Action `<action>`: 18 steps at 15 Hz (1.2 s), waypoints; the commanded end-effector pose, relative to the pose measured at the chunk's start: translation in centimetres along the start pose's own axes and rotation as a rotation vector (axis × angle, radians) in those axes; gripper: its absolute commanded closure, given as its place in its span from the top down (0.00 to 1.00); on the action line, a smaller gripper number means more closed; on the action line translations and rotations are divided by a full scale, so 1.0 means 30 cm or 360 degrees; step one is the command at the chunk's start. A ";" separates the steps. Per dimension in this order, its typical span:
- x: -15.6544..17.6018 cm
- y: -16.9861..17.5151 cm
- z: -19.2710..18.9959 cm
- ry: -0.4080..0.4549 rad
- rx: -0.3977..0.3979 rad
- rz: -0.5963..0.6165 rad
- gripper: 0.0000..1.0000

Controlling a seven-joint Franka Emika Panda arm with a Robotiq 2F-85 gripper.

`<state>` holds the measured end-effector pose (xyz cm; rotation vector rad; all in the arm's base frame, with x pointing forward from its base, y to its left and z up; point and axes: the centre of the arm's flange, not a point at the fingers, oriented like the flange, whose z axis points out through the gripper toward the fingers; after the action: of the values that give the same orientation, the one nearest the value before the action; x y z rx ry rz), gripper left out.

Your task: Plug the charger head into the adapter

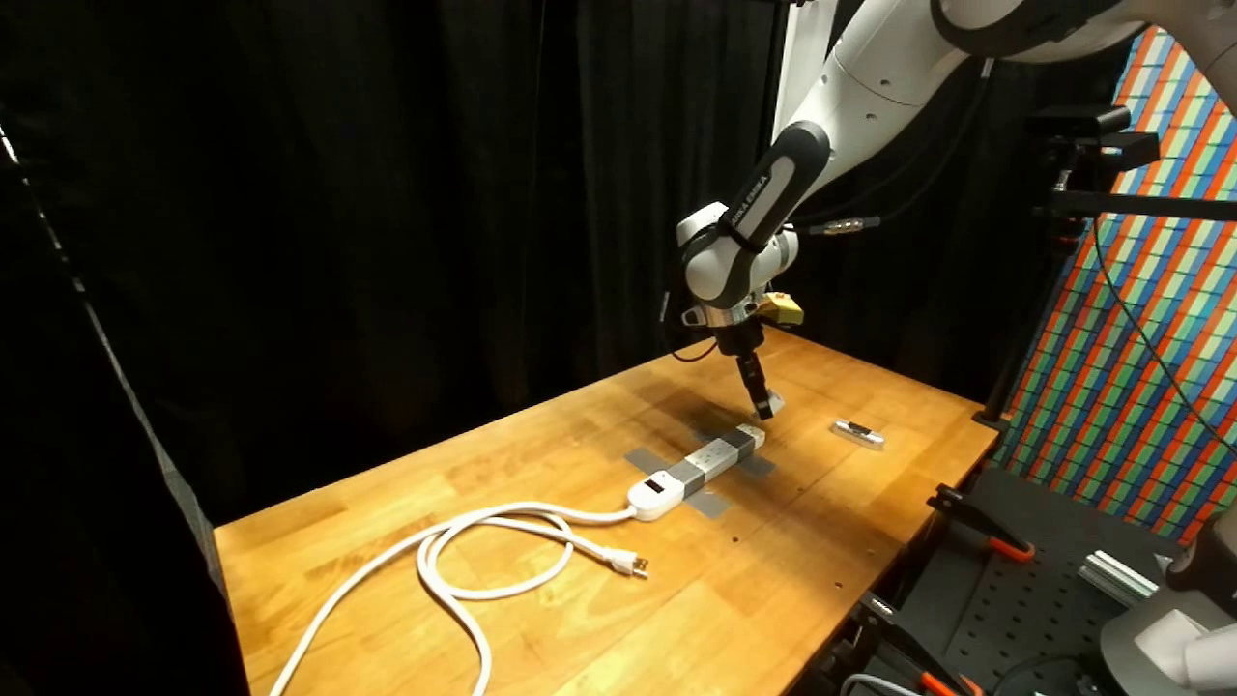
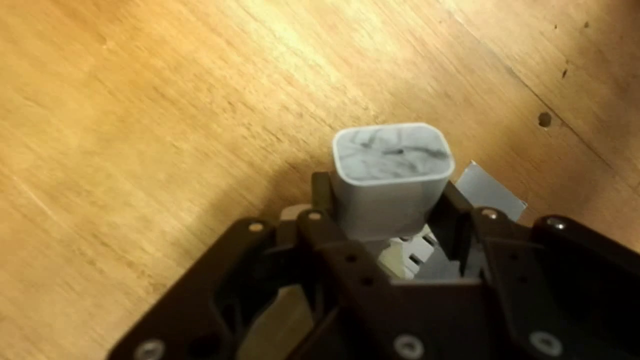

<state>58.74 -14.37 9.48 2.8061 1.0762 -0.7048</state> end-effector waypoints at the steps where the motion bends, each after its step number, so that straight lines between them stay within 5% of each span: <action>1: -0.001 0.026 0.003 -0.0059 -0.0069 0.0049 0.23; 18: 0.096 -0.088 0.076 -0.0138 -0.0039 -0.0122 0.23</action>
<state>57.97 -13.22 6.82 2.7250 1.1170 -0.7839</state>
